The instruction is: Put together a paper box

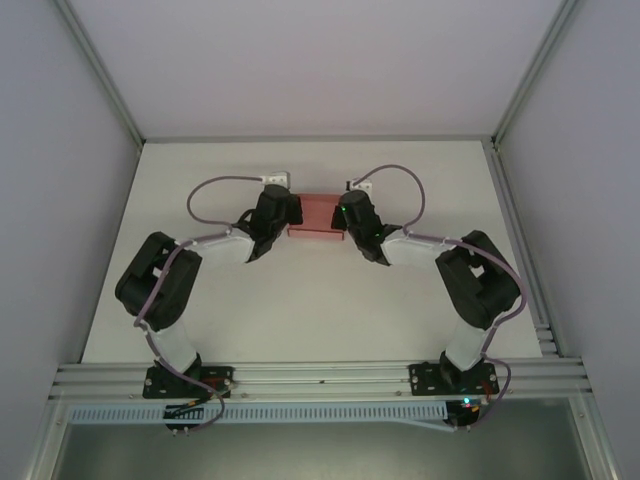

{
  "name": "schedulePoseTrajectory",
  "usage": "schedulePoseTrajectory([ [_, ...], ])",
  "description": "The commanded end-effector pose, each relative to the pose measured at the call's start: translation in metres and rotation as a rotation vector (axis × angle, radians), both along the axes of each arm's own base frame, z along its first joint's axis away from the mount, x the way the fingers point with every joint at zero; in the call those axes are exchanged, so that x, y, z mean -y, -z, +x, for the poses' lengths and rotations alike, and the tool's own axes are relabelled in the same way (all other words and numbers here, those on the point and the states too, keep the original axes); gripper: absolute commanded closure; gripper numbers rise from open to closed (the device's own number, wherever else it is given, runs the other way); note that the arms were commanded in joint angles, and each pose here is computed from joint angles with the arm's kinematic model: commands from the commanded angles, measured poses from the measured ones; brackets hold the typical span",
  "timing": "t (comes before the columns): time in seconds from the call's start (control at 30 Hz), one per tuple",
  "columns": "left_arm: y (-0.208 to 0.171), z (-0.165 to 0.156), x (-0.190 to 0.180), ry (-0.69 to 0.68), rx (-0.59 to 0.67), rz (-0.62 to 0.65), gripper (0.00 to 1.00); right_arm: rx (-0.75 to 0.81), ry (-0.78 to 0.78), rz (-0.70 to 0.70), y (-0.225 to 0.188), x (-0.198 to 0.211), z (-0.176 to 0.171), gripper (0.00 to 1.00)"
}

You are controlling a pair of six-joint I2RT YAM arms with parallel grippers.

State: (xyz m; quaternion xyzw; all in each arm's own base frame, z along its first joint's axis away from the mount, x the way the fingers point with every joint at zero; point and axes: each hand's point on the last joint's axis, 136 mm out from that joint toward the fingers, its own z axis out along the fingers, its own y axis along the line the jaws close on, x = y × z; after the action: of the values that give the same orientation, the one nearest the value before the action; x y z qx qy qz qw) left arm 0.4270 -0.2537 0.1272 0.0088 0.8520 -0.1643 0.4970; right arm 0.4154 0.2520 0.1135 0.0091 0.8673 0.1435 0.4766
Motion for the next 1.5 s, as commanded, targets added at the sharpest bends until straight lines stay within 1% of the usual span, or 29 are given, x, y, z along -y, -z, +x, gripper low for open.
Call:
schedulePoseTrajectory([
  [0.0, 0.0, -0.014, -0.003, 0.009, 0.02, 0.011, 1.0, -0.099, 0.021, -0.081, 0.04, 0.023, -0.019, 1.0],
  [0.13, 0.01, -0.026, -0.009, 0.02, 0.005, 0.035, 1.0, -0.118, -0.001, -0.085, 0.055, 0.026, -0.031, 1.0],
  [0.23, 0.019, -0.036, -0.008, 0.05, -0.009, 0.067, 0.96, -0.133, 0.004, -0.089, 0.063, 0.032, -0.041, 1.0],
  [0.33, 0.025, -0.046, -0.006, 0.065, -0.023, 0.084, 0.96, -0.131, -0.007, -0.08, 0.067, 0.033, -0.051, 1.0],
  [0.43, 0.033, -0.053, -0.01, 0.06, -0.047, 0.092, 0.95, -0.152, -0.032, -0.111, 0.074, 0.03, -0.063, 1.0],
  [0.53, 0.037, -0.06, -0.01, 0.072, -0.063, 0.1, 0.87, -0.143, -0.032, -0.184, 0.081, 0.031, -0.073, 1.0],
  [0.6, 0.034, -0.066, -0.005, 0.096, -0.073, 0.106, 0.75, -0.142, -0.022, -0.228, 0.083, 0.033, -0.076, 1.0],
  [0.67, 0.026, -0.071, -0.002, 0.115, -0.079, 0.121, 0.67, -0.14, -0.004, -0.267, 0.083, 0.036, -0.077, 1.0],
  [0.77, 0.01, -0.079, 0.0, 0.127, -0.087, 0.133, 0.46, -0.148, 0.017, -0.29, 0.081, 0.039, -0.078, 1.0],
  [0.87, -0.004, -0.086, -0.008, 0.098, -0.107, 0.143, 0.14, -0.155, 0.01, -0.281, 0.082, 0.036, -0.081, 1.0],
  [0.93, -0.011, -0.092, -0.017, 0.07, -0.124, 0.154, 0.01, -0.163, -0.003, -0.287, 0.084, 0.034, -0.084, 1.0],
  [1.03, -0.03, -0.101, -0.028, 0.05, -0.13, 0.139, 0.0, -0.167, -0.006, -0.306, 0.086, 0.034, -0.086, 1.0],
  [1.1, -0.047, -0.104, -0.031, 0.032, -0.122, 0.099, 0.0, -0.169, -0.007, -0.311, 0.087, 0.034, -0.086, 1.0],
  [1.2, -0.068, -0.099, -0.035, -0.01, -0.135, 0.047, 0.0, -0.176, -0.022, -0.312, 0.088, 0.03, -0.088, 1.0],
  [1.27, -0.073, -0.086, -0.041, -0.051, -0.167, 0.021, 0.0, -0.184, -0.023, -0.315, 0.091, 0.03, -0.089, 1.0],
  [1.33, -0.069, -0.065, -0.045, -0.061, -0.197, -0.005, 0.0, -0.193, -0.022, -0.316, 0.096, 0.03, -0.092, 1.0],
  [1.47, -0.045, -0.025, -0.037, 0.01, -0.31, -0.118, 0.0, -0.202, -0.033, -0.319, 0.1, 0.028, -0.095, 1.0],
])
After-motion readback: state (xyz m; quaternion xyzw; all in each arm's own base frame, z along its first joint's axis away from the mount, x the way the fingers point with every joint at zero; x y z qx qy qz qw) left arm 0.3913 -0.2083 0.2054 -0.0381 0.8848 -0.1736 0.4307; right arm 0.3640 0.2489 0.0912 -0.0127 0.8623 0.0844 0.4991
